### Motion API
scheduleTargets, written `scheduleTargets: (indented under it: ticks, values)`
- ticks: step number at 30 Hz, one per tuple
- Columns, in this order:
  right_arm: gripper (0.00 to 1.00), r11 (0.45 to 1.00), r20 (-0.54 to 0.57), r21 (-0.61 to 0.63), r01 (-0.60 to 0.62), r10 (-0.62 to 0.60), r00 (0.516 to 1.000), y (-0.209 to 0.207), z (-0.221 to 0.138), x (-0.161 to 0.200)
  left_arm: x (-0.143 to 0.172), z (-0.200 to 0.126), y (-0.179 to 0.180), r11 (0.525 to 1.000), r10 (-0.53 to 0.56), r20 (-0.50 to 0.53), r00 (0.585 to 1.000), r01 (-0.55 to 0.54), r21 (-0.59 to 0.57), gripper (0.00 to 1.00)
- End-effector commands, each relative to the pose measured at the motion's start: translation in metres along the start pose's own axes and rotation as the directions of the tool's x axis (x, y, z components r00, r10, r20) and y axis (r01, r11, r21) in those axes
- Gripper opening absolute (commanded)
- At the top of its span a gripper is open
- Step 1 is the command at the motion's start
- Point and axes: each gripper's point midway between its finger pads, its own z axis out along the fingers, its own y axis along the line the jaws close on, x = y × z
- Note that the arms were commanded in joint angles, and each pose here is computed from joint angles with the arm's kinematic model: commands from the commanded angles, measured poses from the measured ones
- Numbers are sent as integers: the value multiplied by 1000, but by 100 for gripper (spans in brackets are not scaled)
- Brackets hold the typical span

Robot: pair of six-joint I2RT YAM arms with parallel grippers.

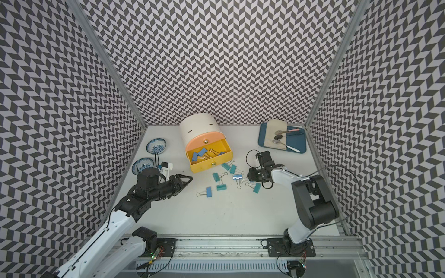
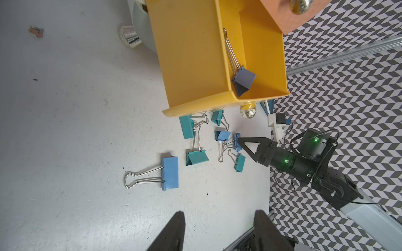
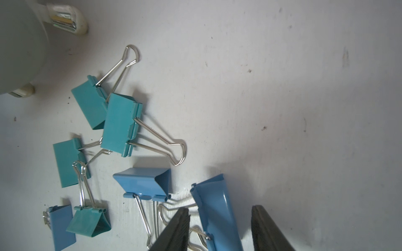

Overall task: Put the binder clips in the drawer according to color
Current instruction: Pick up the binder clip at the center of the board.

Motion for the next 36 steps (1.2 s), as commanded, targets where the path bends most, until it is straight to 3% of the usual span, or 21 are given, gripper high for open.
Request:
scheduleTargets:
  ticks: [1,24,36]
  values:
    - [49,1000,18,0,14,-14,1000,-2,3,-4,-8,-2,-17,998,42,24,999,-43,45,55]
    - [44,991,-33,103,90,-87,996,4,21,7,-7,0,-20,997,55,11,998,-56,60,55]
    - [33,990,-32,117,82,-78,996,2,22,11,-7,-1,-23,995,61,10,998,-61,74,56]
